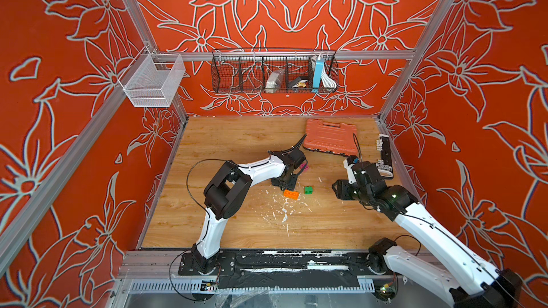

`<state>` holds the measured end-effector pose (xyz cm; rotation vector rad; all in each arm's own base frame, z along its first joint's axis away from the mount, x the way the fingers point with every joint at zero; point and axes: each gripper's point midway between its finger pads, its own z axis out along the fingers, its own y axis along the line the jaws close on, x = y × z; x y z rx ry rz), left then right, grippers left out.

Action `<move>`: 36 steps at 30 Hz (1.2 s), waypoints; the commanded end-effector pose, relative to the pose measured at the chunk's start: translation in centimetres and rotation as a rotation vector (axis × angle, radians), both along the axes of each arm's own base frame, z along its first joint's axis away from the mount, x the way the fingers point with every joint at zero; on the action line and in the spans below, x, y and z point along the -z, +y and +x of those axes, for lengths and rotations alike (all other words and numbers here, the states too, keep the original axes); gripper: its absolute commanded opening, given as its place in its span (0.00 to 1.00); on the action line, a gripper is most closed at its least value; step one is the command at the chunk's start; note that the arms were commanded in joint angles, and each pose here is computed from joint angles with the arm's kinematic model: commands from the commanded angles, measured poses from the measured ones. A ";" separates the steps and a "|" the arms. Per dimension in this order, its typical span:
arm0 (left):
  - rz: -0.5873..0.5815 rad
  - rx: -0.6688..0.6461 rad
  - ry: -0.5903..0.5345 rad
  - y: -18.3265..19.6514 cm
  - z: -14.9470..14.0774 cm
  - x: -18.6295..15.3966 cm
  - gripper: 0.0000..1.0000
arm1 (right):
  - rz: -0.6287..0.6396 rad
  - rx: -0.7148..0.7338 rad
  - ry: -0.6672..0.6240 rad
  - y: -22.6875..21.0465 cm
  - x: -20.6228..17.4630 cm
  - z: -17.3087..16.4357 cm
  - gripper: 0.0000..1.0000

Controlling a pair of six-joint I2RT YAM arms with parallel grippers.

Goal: Assemble the letter r with lego
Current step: Pick up the lego brick from the center of the board, then place the lego brick at the center of the board.

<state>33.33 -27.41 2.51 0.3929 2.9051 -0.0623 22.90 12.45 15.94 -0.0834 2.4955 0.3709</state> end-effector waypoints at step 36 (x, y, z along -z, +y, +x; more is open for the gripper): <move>-0.706 0.357 -0.506 -3.1 -4.1 -26.7 0.00 | 0.322 -0.174 -0.187 6.4 -10.7 2.8 0.75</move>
